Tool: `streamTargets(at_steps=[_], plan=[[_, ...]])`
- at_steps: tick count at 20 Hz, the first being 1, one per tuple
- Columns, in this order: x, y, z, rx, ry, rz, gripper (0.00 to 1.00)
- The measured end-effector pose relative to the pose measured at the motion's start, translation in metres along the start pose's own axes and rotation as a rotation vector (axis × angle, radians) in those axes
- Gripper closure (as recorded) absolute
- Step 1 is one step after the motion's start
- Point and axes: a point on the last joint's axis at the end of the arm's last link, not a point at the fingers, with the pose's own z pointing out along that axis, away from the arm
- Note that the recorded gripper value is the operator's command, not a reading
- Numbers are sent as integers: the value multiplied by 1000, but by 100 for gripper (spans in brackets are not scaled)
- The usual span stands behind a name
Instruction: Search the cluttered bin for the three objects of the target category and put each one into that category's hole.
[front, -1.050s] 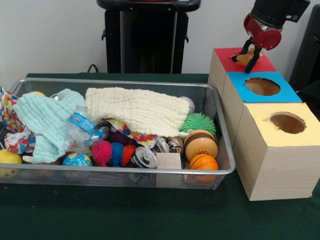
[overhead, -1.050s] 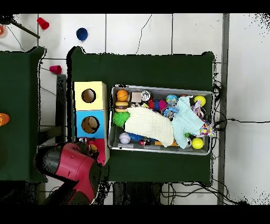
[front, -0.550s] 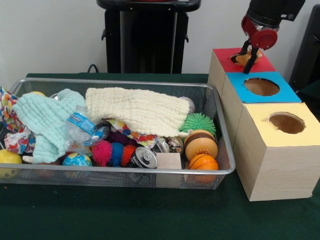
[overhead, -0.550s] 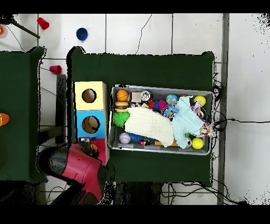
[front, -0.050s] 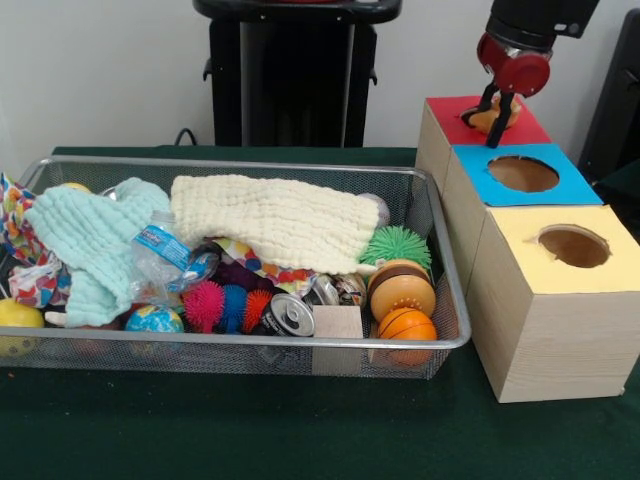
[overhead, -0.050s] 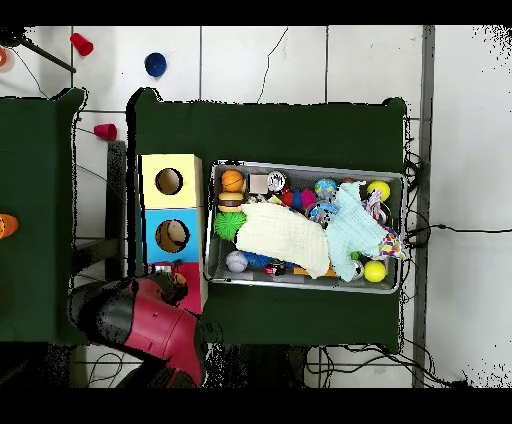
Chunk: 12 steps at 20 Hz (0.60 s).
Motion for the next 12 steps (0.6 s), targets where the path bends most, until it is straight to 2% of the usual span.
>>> streamTargets(at_steps=[4, 5, 9, 12], plan=[[3, -7, 2, -57, -33, -35, 0], [5, -11, 3, -87, -51, -50, 0], [8, -16, 5, -122, -74, -67, 0], [8, -18, 5, -128, -81, -70, 0]])
